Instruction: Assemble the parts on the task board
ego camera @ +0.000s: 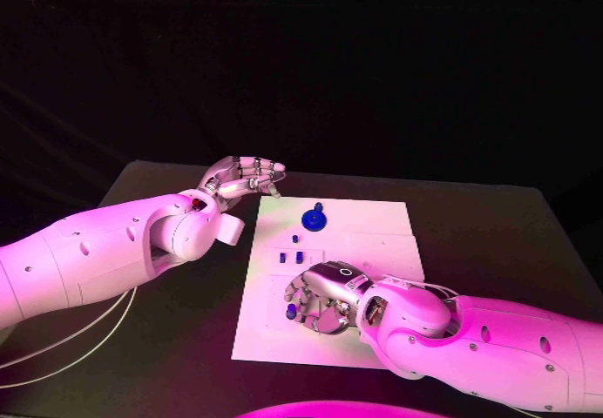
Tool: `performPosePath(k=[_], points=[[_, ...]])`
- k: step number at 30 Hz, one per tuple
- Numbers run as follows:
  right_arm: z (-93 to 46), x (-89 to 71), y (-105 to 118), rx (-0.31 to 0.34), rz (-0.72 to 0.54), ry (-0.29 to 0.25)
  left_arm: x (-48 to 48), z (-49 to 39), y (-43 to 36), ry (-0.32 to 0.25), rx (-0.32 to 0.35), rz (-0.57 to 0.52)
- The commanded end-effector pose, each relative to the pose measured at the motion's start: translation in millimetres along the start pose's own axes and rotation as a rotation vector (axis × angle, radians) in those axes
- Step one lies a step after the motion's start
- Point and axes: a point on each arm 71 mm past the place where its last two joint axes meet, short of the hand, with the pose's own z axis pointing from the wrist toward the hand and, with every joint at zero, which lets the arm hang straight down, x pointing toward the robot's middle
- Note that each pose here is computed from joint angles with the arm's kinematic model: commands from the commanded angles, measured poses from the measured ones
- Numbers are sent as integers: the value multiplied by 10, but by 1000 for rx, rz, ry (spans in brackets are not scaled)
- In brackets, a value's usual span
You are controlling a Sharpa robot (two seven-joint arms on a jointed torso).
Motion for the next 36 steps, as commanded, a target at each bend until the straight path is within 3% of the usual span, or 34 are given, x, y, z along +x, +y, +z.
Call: performPosePath(k=[1,10,14,17,24,31,36], points=[[-27,-41,6,-10,10,-57,23,1,-10,19,7,-4],[-218,-207,-60,-29,109,-195,12,-2,-7,17,5,-3],[-371,-354,-211,5,190,-235,7,-6,3,17,3,-3],[-493,-469,-359,58,259,-236,1,-8,12,15,0,-2],[-823,-657,-706,233,401,-158,3,-11,47,14,-6,-2],[-1203,-637,-1028,423,405,-17,32,-16,97,20,-14,-8],[-1439,-611,-1218,558,370,2,42,-20,131,21,-19,-12]])
